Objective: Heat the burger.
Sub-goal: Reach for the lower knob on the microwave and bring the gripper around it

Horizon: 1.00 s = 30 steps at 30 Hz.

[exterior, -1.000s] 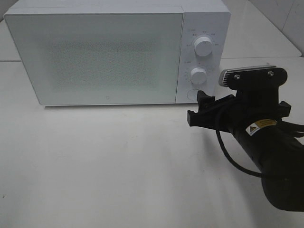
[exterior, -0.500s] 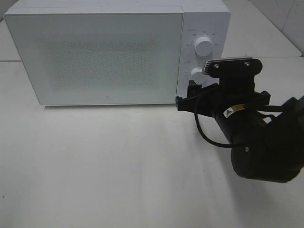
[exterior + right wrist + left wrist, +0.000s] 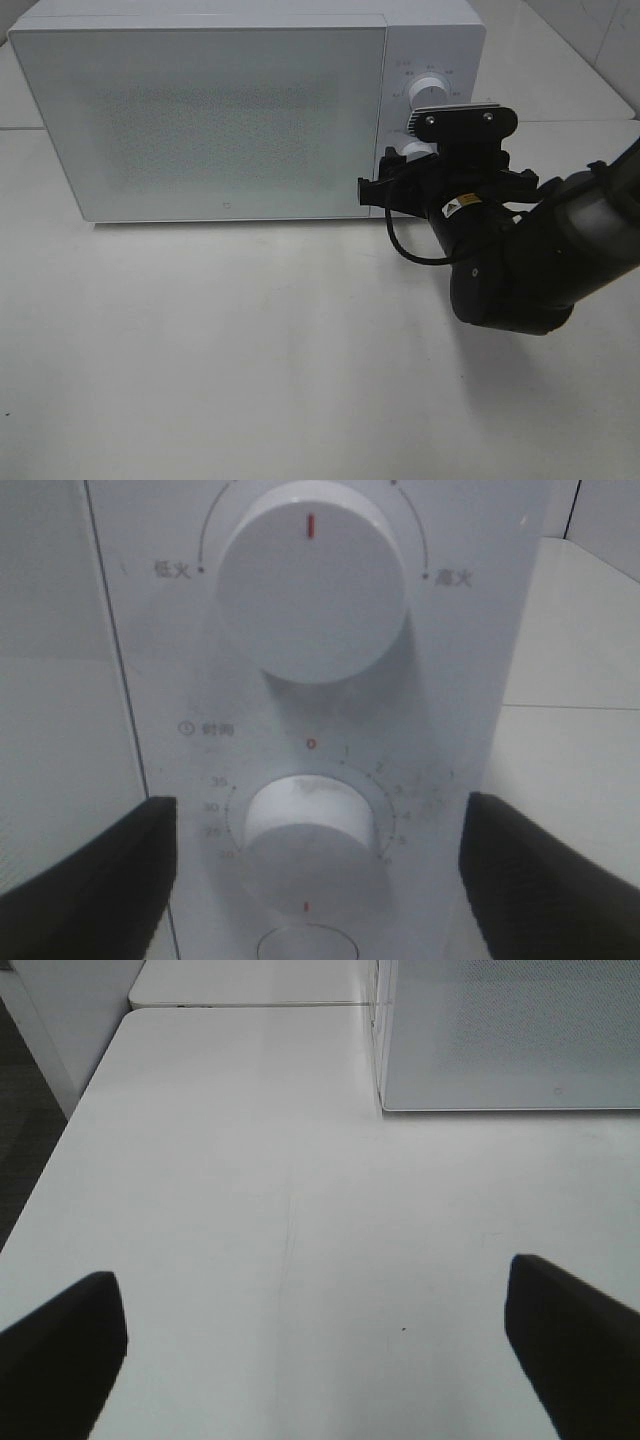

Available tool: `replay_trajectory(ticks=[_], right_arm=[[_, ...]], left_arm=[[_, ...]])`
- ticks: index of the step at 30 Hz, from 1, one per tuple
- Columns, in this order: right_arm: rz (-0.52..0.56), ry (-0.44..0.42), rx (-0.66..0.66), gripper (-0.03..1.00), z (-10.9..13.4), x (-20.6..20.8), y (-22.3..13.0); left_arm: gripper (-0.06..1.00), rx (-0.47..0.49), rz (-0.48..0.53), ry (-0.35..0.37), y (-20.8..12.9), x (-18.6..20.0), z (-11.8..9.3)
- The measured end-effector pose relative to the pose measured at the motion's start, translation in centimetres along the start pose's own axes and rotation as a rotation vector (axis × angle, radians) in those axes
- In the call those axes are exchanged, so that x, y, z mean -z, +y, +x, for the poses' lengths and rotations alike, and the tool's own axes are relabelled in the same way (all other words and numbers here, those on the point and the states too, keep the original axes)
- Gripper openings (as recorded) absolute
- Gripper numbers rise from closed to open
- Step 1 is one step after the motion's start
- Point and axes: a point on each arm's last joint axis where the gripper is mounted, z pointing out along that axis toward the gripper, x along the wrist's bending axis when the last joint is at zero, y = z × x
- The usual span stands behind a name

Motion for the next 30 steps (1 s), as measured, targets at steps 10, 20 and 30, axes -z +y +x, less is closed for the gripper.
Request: replay_trajectory(ticks=[10, 20, 30], right_arm=[[0.014, 0.012, 0.003, 0.75, 0.8, -1.2, -0.7], [0.013, -0.019, -0.009, 0.65, 0.5, -1.2, -0.8], [0.006, -0.026, -0.009, 0.44, 0.4, -1.2, -0.8]], left_arm=[[0.97, 0.0, 0.0, 0.0, 0.0, 0.0, 0.0], [0.97, 0.0, 0.0, 0.0, 0.0, 0.0, 0.0], [0.97, 0.0, 0.0, 0.0, 0.0, 0.0, 0.0]])
